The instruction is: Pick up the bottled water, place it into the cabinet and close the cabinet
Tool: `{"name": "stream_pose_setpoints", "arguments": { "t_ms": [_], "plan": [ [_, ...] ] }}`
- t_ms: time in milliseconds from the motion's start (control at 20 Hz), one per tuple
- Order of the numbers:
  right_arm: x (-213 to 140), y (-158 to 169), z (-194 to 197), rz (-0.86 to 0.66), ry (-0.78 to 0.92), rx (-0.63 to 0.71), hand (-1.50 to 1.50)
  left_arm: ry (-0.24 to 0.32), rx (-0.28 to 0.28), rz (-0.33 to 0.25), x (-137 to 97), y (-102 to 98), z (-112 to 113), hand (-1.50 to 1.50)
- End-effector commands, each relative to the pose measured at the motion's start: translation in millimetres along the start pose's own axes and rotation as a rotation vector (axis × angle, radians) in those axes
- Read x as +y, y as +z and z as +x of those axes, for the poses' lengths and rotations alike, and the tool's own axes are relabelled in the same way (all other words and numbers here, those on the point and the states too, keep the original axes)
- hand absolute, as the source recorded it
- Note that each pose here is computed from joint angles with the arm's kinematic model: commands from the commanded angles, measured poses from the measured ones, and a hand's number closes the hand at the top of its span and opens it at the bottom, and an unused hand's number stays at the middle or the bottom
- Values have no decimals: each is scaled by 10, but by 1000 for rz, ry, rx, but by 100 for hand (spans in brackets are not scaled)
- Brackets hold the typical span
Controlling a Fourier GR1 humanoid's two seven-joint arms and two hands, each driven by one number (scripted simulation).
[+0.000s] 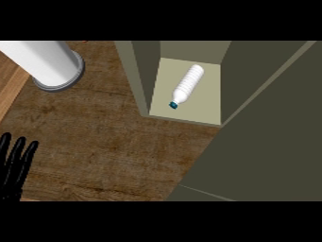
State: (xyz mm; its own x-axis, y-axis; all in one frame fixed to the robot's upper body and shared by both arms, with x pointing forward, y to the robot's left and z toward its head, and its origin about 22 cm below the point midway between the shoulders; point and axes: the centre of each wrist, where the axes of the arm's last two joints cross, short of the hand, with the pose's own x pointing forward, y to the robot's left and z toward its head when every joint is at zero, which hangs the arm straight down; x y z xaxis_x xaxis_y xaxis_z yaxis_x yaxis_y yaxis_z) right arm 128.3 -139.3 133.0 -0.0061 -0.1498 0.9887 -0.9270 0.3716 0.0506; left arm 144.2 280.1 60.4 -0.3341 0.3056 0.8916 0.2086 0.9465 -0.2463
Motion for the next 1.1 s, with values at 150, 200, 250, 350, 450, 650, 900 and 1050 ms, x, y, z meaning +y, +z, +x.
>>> {"name": "stream_pose_setpoints", "arguments": {
  "t_ms": [150,200,250,350,450,650,900,1050],
  "plan": [
    [-306,-72,-145,-422,-135,-72,150,-8,-16,20,43,38,5,-150],
    [-354,-65,-136,-448,-130,-79,150,-9,3,27,50,74,-5,-150],
    [-397,-83,-150,-463,-123,-77,150,-6,9,19,58,62,-11,-150],
    [-527,-94,-143,-523,-128,-83,150,19,8,2,29,52,-8,-150],
    [-687,-170,-141,-559,-137,-86,150,20,9,-2,24,76,-28,-150],
    [-1019,-505,-137,-661,-136,-71,150,26,-8,-10,41,-10,20,-150],
    [-1459,-984,62,-738,-177,-60,150,36,31,-4,96,45,-19,-150],
    [-1728,-1254,102,-758,-172,-54,150,46,16,7,107,64,-94,-150]
  ]
}}
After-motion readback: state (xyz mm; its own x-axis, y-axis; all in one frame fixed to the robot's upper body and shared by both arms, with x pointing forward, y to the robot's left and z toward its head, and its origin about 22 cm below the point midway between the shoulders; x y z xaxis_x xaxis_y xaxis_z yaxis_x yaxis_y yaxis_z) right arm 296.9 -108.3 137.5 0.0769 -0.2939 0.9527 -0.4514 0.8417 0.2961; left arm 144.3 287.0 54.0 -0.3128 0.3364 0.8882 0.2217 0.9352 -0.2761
